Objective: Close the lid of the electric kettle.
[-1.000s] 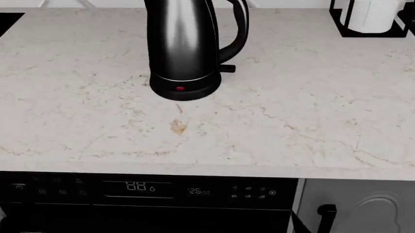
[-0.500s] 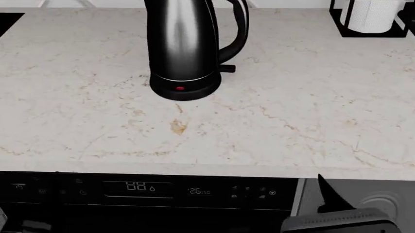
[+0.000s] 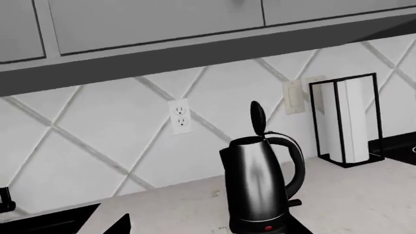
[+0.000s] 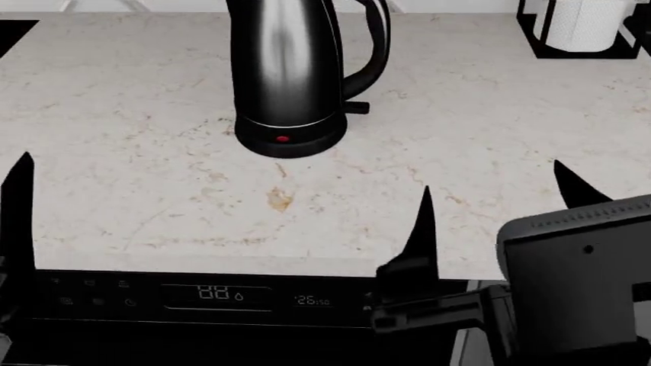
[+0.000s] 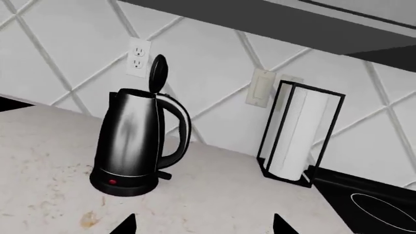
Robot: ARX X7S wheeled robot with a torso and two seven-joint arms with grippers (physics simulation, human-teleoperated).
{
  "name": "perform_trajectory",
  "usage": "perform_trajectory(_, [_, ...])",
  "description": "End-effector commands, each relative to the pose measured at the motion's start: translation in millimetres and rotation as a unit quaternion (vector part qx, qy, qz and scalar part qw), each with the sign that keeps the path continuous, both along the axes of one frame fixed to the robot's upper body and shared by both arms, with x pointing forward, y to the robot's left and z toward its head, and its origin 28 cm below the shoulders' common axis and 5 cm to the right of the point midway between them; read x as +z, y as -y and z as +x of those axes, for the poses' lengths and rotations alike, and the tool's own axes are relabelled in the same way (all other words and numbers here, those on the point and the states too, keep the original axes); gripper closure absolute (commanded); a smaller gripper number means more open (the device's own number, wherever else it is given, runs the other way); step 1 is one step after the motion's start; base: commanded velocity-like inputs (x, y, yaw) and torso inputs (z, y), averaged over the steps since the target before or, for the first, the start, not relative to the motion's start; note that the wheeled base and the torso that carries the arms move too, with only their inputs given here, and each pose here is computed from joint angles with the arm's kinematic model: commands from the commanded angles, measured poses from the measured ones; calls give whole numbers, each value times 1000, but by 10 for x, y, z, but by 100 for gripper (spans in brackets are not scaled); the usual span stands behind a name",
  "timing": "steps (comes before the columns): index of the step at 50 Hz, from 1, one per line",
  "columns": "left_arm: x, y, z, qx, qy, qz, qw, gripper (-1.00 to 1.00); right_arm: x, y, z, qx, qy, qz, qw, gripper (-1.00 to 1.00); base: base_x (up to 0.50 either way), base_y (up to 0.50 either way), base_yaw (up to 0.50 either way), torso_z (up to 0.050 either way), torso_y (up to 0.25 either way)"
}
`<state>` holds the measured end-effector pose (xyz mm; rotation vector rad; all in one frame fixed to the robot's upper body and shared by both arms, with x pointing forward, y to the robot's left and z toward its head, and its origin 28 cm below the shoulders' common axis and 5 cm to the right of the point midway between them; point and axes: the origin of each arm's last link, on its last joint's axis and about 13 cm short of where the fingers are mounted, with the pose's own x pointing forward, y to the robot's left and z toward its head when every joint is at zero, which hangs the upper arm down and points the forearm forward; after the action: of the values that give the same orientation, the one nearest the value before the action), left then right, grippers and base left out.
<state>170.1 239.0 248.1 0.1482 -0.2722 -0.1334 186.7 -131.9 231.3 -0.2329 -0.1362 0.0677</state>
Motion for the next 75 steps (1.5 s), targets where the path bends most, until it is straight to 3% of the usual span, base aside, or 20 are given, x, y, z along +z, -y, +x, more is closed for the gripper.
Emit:
perform_trajectory(1, [322,-23,-39,-1,19,24,1000,-100,434,22,-54,6,26,-62,998,-100,0,0,0,0,0])
perform_trajectory(12, [552,5,-6,-2,39,44,998,-100,675,44,38,2,33,-70,997,-100,0,0,0,0,0])
perform_trajectory(34, [718,-12,83,4,41,46,998,-100,904,61,90,-7,62,-89,994,-100,0,0,0,0,0])
perform_trajectory(49, [702,-23,74,5,39,46,998,-100,902,37,55,-11,64,-107,992,-100,0,0,0,0,0])
perform_trajectory(75, [683,-20,83,1,35,47,998,-100,936,23,46,-9,73,-121,990,-100,312,0,0,0,0])
